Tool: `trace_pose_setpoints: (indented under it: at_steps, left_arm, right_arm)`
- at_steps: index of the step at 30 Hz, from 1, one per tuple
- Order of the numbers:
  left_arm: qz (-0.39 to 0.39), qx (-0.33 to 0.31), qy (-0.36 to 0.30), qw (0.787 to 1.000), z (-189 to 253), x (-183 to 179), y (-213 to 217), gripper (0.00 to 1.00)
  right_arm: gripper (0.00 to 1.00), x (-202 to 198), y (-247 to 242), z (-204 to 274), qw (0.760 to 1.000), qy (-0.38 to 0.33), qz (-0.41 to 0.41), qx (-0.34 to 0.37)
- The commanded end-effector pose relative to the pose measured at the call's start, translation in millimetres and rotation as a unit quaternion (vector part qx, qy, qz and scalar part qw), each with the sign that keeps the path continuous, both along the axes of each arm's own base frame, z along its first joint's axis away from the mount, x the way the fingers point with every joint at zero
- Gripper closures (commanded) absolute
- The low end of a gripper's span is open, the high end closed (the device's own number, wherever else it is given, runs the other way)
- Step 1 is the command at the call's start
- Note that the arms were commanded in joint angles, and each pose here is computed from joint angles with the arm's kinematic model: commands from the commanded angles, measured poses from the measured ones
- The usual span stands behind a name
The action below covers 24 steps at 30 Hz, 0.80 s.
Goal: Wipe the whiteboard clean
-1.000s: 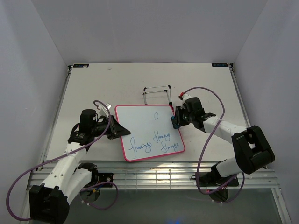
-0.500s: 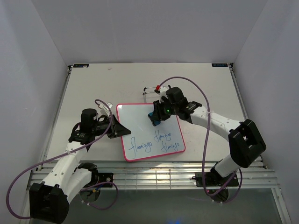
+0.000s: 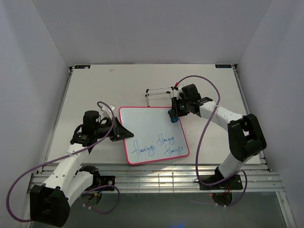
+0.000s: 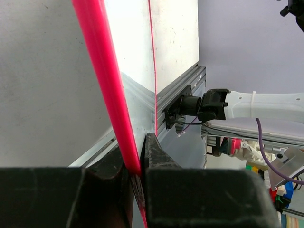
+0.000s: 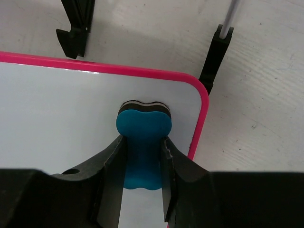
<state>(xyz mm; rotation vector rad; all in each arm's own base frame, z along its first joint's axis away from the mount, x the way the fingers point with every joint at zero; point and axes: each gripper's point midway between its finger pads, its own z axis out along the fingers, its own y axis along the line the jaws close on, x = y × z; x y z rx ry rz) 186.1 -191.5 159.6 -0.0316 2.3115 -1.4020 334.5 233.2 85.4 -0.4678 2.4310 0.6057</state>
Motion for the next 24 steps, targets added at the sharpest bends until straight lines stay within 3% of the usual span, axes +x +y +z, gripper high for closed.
trace_pose_setpoints:
  at_steps: [1,7,14,18,24]
  left_arm:
    - [-0.081,0.009,-0.172,0.982,25.0,1.5,-9.4,1.00]
    - [-0.078,0.011,-0.170,0.982,24.0,2.9,-8.9,1.00]
    - [-0.075,0.014,-0.166,0.983,21.9,4.7,-8.6,1.00]
    - [-0.071,0.017,-0.164,0.984,20.7,5.6,-7.8,1.00]
    - [-0.058,0.029,-0.154,0.986,14.6,9.8,-5.7,1.00]
  right_arm:
    - [0.89,-15.5,-8.0,-23.9,0.997,0.040,0.021,-0.055]
    - [0.89,-41.7,62.5,19.7,0.994,0.004,0.111,0.009]
    - [0.91,-143.2,155.1,74.1,0.963,-0.064,0.238,0.107]
    - [0.91,-169.8,160.8,70.6,0.967,-0.067,0.231,0.082]
    - [0.92,-184.6,143.7,60.1,0.985,-0.089,0.146,0.023]
